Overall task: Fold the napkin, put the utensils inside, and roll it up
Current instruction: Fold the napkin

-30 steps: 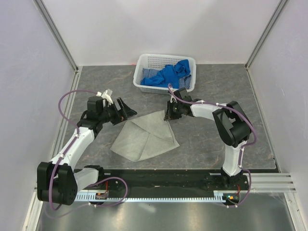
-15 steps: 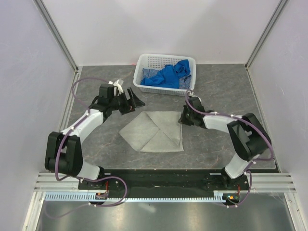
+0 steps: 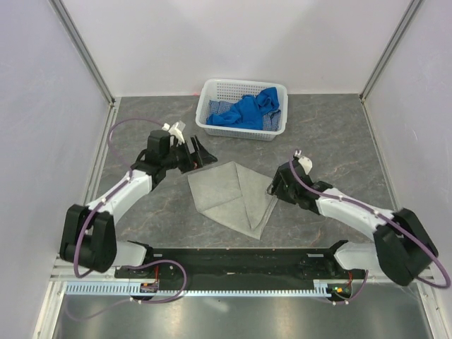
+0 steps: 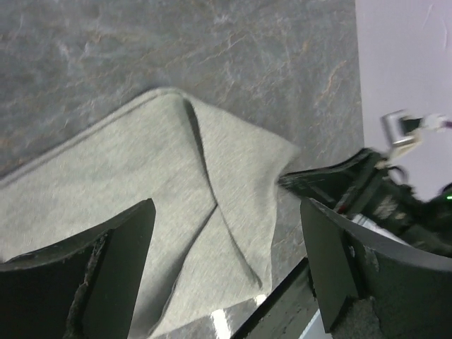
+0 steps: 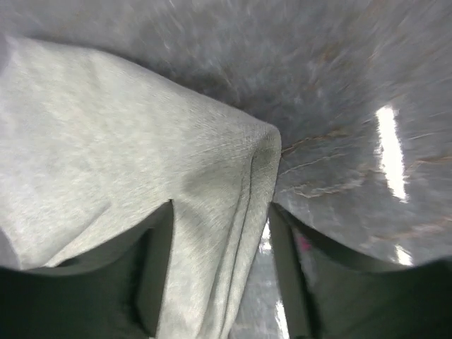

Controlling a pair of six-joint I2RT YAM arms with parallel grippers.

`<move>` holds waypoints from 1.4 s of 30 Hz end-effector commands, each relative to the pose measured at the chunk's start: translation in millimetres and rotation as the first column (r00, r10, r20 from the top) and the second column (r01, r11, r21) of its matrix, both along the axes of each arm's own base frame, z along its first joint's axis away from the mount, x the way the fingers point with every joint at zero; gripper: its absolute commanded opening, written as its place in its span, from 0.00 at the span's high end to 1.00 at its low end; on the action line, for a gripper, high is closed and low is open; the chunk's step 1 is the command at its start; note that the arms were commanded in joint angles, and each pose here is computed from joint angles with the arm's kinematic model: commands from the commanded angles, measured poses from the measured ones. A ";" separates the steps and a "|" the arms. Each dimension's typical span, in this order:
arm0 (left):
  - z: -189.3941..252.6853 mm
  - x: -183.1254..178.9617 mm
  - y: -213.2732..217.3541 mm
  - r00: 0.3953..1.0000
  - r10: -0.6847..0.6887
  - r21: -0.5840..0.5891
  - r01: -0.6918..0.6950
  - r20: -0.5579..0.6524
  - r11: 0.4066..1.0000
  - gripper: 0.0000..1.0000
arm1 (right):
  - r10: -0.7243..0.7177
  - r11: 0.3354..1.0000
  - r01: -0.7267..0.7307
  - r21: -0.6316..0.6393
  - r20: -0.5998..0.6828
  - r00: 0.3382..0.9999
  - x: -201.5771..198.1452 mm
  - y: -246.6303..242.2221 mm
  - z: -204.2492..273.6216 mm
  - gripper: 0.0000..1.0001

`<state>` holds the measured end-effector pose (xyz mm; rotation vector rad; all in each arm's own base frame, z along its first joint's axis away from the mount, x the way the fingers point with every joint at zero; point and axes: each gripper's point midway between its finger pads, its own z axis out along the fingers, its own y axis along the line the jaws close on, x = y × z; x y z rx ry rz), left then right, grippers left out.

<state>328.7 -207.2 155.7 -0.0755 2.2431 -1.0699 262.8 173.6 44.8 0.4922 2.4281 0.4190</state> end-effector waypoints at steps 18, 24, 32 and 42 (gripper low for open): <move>-107.6 -110.0 68.3 0.950 0.199 0.237 -0.141 -0.241 0.961 0.21 | 0.569 0.812 -0.551 -0.193 0.054 0.820 100.5 32.8 57.2 0.27; -117.7 -115.2 56.6 0.945 0.142 0.197 -0.085 -0.296 0.977 0.28 | 0.603 0.789 -0.602 -0.121 -0.029 0.797 94.0 37.8 15.3 0.29; -134.8 -114.0 40.7 0.928 0.080 0.137 -0.032 -0.363 0.990 0.42 | 0.616 0.784 -0.620 -0.032 -0.082 0.783 79.3 37.7 -8.4 0.50; -120.9 -54.6 27.5 0.960 0.092 0.116 -0.063 -0.266 0.991 0.85 | 0.575 0.816 -0.572 0.078 -0.193 0.795 38.3 30.2 -31.2 0.96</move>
